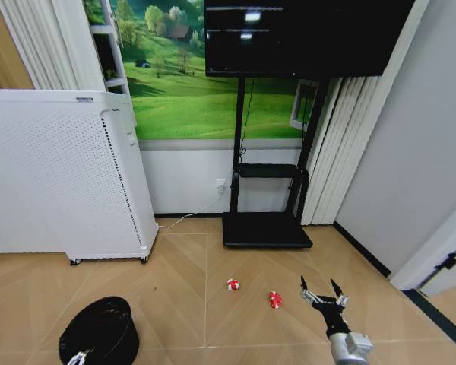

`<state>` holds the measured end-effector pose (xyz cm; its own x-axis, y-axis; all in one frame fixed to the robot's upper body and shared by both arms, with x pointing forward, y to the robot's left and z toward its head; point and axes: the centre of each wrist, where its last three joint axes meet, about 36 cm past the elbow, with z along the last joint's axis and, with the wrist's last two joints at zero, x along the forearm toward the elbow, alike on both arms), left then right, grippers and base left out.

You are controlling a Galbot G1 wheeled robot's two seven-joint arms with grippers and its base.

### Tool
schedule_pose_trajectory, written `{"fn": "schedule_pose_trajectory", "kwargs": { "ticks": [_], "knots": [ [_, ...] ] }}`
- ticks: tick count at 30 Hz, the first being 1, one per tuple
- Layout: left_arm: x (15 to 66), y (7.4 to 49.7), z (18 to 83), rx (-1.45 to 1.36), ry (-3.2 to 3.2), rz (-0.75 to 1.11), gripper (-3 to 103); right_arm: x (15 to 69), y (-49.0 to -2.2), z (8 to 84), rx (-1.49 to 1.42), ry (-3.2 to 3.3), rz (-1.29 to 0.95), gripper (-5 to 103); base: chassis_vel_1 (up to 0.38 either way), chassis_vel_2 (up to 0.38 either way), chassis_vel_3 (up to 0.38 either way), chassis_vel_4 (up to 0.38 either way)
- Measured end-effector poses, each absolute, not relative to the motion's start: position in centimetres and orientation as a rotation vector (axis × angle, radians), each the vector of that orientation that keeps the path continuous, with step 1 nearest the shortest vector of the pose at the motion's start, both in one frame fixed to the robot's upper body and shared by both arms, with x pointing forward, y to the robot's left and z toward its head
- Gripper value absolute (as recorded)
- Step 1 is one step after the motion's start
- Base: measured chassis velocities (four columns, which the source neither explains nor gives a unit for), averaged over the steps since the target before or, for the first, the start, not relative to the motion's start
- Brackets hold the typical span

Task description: Pick up the trash bin and place the garbage on the floor into it.

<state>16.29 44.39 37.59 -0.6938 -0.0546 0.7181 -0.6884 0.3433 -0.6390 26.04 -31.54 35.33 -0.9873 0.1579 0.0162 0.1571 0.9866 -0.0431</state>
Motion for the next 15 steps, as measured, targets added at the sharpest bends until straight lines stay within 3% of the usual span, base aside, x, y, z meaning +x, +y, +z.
{"fn": "schedule_pose_trajectory", "kwargs": {
  "ticks": [15],
  "knots": [
    [16.75,45.07,37.08,0.676,-2.044,1.35,97,25.68,-31.45,35.07,-0.248,-3.099,0.068,100,0.0,0.0,0.0,0.0]
  ]
}}
